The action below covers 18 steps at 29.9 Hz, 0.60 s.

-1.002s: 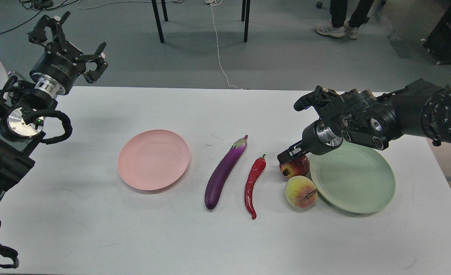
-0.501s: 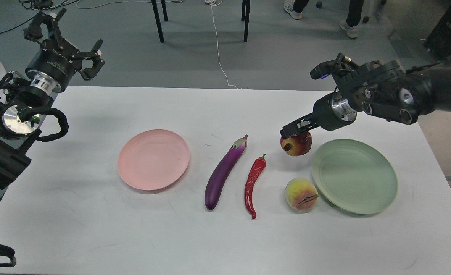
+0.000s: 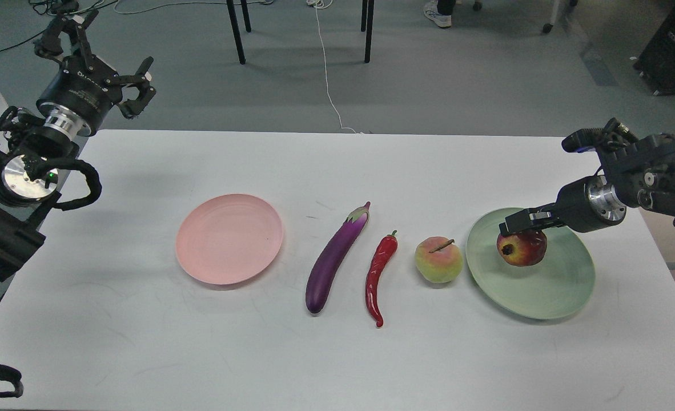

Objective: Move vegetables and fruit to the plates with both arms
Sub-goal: 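Carry the apple onto the green plate and release it, then move the right gripper to the peach and grasp it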

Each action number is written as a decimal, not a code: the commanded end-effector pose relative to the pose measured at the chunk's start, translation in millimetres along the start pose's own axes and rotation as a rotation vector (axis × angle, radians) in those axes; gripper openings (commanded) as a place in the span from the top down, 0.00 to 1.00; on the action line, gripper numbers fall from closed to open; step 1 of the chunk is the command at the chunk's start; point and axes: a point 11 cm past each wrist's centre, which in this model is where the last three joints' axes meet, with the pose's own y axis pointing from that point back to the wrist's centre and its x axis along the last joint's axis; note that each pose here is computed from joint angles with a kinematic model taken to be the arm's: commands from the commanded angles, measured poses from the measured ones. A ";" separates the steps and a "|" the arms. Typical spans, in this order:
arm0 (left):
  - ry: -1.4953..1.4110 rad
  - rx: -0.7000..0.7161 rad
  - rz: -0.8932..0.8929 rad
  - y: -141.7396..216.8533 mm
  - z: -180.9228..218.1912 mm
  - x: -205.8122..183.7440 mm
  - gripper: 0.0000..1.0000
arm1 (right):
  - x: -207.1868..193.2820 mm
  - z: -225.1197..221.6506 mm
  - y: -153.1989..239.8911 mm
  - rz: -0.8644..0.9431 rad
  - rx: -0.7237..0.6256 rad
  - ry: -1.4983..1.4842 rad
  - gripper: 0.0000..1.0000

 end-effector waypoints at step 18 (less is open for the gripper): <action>-0.005 -0.002 0.001 0.2 2.4 0.4 0.02 | 50.0 -68.1 -2.1 0.143 0.197 -0.032 0.04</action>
